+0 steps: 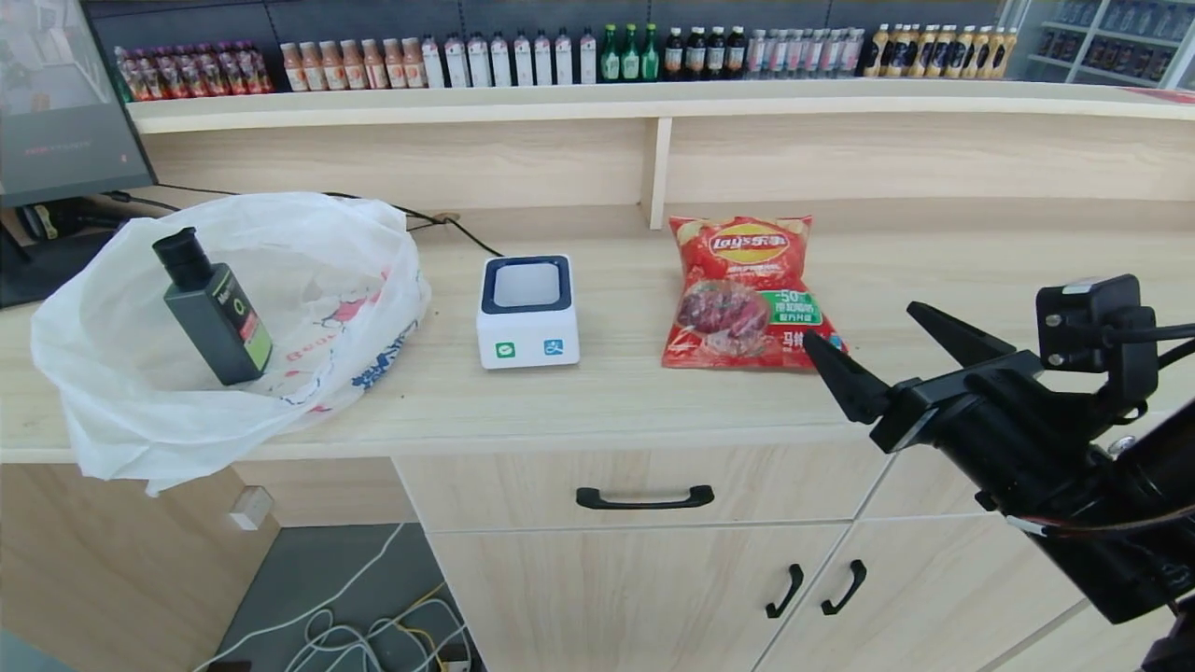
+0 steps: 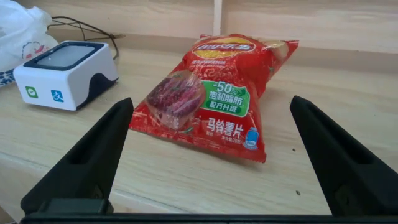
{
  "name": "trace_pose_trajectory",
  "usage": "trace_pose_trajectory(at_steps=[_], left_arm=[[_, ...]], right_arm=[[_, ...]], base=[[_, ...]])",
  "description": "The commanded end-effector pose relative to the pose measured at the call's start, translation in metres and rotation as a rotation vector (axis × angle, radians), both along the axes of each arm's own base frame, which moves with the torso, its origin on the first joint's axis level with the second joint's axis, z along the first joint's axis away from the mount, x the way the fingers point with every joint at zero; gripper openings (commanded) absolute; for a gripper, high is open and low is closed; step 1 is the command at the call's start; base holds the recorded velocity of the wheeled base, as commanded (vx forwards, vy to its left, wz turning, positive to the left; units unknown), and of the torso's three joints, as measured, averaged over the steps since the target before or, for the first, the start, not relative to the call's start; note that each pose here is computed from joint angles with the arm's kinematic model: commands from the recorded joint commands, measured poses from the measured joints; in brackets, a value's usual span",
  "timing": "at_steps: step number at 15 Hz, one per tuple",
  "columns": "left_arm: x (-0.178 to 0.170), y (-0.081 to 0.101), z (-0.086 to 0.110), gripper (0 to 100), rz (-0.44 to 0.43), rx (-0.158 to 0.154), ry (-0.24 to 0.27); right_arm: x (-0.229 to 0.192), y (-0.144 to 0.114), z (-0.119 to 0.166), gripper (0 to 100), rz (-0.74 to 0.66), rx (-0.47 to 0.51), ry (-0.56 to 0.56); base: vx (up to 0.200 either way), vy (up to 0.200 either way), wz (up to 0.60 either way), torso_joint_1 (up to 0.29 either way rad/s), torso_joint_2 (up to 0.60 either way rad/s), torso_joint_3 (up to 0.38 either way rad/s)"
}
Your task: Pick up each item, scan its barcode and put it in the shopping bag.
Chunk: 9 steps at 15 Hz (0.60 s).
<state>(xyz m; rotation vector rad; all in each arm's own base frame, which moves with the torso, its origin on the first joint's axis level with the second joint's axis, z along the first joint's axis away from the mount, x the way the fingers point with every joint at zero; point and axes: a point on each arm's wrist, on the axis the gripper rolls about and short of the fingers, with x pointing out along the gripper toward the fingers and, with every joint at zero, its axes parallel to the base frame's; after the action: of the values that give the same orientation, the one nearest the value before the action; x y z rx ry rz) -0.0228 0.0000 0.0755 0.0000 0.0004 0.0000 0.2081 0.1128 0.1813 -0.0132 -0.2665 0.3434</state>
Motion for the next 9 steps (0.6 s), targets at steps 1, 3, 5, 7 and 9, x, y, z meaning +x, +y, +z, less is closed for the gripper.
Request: trace_pose_trajectory(at_steps=[1, 3, 5, 7, 9], left_arm=[[0.0, 0.0, 0.0, 100, 0.002, 0.0, 0.0], [0.0, 0.0, 0.0, 100, 0.0, 0.0, 0.0], [0.0, 0.0, 0.0, 100, 0.002, 0.0, 0.0], [0.0, 0.0, 0.0, 100, 0.002, 0.0, 0.0], [0.0, 0.0, 0.0, 100, 0.002, 0.0, 0.0]], right_arm=[[-0.007, -0.004, 0.002, 100, -0.002, 0.011, -0.004], [-0.009, -0.004, 0.008, 100, -0.002, 0.019, -0.025], [-0.006, -0.004, 0.016, 100, -0.009, 0.028, -0.041], [-0.001, 0.001, 0.035, 100, 0.001, 0.029, -0.046], [0.003, 0.005, 0.059, 100, 0.012, 0.021, -0.017]], base=[[0.0, 0.0, 0.0, 0.0, 0.0, 0.0], [0.0, 0.0, 0.0, 0.0, 0.0, 0.0], [0.0, 0.0, 0.0, 0.0, 0.0, 0.0], [0.0, 0.0, 0.0, 0.0, 0.0, 0.0], [0.0, 0.0, 0.0, 0.0, 0.0, 0.0]])
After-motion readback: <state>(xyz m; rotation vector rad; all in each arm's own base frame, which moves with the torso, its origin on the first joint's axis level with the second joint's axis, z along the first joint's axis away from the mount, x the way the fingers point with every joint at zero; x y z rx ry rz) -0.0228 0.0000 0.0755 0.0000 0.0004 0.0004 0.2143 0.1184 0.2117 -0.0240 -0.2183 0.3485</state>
